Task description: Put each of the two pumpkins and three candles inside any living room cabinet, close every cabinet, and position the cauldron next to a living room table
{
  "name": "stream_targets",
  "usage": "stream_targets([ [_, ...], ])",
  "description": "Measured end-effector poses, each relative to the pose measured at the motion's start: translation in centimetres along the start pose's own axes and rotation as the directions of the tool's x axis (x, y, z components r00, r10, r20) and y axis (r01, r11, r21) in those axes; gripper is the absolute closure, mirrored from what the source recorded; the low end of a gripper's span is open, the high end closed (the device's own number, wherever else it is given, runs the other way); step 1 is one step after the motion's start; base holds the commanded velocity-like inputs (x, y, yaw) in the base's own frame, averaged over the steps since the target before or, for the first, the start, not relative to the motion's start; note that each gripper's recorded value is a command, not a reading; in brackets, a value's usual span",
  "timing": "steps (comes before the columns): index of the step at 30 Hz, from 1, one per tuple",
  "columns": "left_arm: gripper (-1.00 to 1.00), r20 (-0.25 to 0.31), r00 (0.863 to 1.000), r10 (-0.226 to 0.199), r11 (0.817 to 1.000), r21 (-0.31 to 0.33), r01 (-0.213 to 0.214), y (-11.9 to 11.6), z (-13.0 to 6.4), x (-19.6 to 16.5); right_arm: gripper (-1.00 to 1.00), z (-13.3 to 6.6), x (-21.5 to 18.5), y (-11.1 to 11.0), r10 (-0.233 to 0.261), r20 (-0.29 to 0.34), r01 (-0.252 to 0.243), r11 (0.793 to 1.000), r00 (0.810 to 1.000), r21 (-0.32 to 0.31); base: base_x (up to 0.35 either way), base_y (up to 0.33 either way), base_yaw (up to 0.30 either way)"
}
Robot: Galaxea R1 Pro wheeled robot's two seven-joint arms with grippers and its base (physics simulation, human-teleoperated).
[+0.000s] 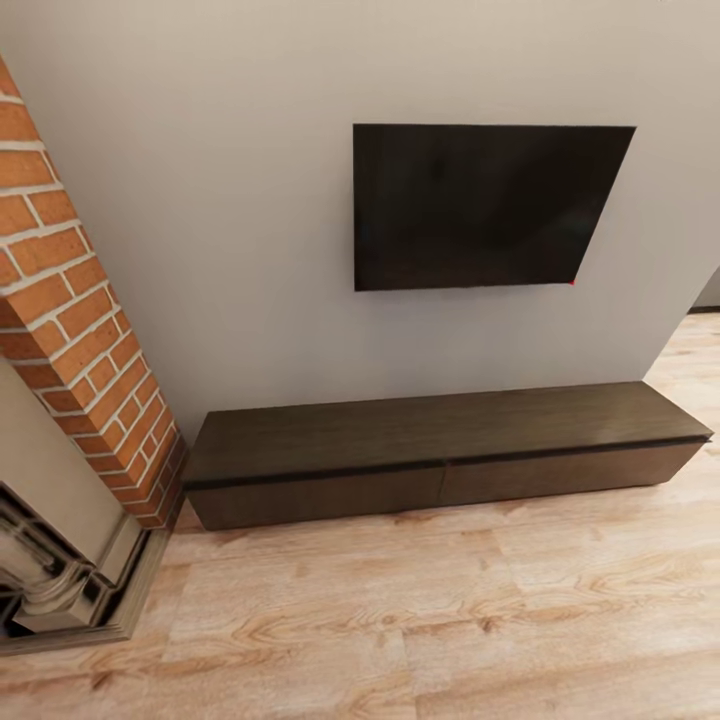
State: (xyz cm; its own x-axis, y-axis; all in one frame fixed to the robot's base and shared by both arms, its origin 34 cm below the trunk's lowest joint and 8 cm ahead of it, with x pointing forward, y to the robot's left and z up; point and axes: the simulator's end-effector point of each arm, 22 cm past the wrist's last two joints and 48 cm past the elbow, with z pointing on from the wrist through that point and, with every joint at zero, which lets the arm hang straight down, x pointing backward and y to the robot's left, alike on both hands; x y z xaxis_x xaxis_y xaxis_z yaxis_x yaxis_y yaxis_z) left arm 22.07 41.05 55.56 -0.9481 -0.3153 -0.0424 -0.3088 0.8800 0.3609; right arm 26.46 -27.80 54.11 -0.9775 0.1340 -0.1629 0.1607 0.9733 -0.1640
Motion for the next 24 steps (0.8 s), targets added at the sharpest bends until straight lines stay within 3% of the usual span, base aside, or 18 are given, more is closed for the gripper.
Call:
stream_targets([
  [24, -1.0, -0.039, 0.999, 0.017, 1.0, -0.002, -0.017, 1.4, -2.5, 3.7, -1.0, -2.7, 0.2, -0.3, 0.002, 0.0, -0.002, 1.0, 1.0, -0.003, 0.0, 0.0, 0.0],
])
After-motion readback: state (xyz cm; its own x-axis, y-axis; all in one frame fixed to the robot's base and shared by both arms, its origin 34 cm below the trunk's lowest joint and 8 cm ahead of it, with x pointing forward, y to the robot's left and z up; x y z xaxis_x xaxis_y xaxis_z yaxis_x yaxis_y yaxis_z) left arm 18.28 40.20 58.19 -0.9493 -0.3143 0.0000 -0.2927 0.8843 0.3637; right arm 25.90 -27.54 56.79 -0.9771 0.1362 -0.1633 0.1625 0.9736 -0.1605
